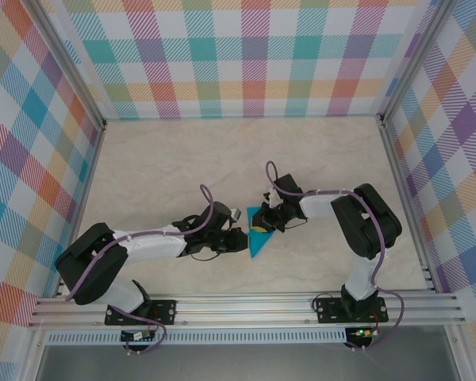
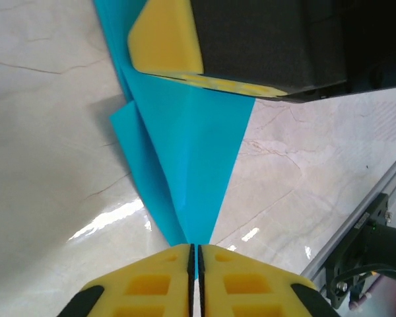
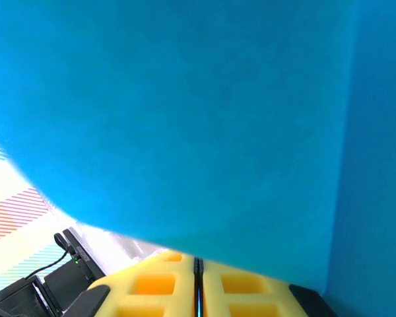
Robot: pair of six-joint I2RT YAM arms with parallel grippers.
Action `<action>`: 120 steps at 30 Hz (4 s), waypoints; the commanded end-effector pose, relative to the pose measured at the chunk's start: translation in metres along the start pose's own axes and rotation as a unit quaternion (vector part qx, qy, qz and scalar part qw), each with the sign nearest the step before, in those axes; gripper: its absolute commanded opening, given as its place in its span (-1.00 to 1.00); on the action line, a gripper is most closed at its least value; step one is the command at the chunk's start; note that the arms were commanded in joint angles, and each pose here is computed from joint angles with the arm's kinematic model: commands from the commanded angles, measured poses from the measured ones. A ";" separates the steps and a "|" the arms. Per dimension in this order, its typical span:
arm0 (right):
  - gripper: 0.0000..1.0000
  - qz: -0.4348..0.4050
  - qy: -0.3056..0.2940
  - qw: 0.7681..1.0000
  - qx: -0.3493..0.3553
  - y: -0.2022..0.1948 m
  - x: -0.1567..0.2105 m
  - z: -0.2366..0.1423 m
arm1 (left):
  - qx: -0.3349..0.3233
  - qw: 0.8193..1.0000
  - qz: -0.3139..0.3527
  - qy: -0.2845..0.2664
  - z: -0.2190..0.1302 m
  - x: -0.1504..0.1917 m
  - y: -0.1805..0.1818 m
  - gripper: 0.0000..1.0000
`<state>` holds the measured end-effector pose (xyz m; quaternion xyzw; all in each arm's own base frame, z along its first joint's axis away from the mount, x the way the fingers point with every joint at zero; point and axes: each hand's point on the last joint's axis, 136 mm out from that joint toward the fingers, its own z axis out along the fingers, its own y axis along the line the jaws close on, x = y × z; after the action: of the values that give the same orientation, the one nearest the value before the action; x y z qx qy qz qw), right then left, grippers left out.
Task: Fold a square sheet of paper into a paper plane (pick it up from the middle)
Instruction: Fourth fold the wing at the center of the table.
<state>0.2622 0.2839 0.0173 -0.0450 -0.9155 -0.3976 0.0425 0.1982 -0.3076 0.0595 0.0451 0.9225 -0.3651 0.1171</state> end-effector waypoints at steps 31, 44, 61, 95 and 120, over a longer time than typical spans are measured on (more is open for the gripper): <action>-0.80 0.033 0.027 0.997 0.062 -0.045 0.023 0.002 | 0.027 0.997 -0.017 0.071 0.060 0.044 -0.004 -1.00; -0.81 0.030 0.024 0.998 0.054 -0.040 0.022 -0.002 | -0.066 0.994 0.005 -0.082 -0.005 -0.009 -0.001 -0.87; -0.81 0.039 0.019 0.997 0.062 -0.042 0.021 -0.004 | -0.058 0.994 -0.047 -0.085 -0.009 -0.055 -0.003 -1.00; -0.74 0.172 -0.084 0.979 0.064 -0.053 0.038 -0.006 | -0.042 0.999 0.000 -0.031 -0.004 -0.007 -0.029 -0.99; -0.80 0.157 -0.035 0.985 0.067 -0.055 0.044 -0.003 | -0.057 0.996 -0.060 -0.024 0.061 0.004 -0.014 -1.00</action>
<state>0.2392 0.2668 0.0157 -0.1774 -0.9052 -0.3855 0.0242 0.2051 -0.3552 0.0292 -0.0235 0.9368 -0.3275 0.1207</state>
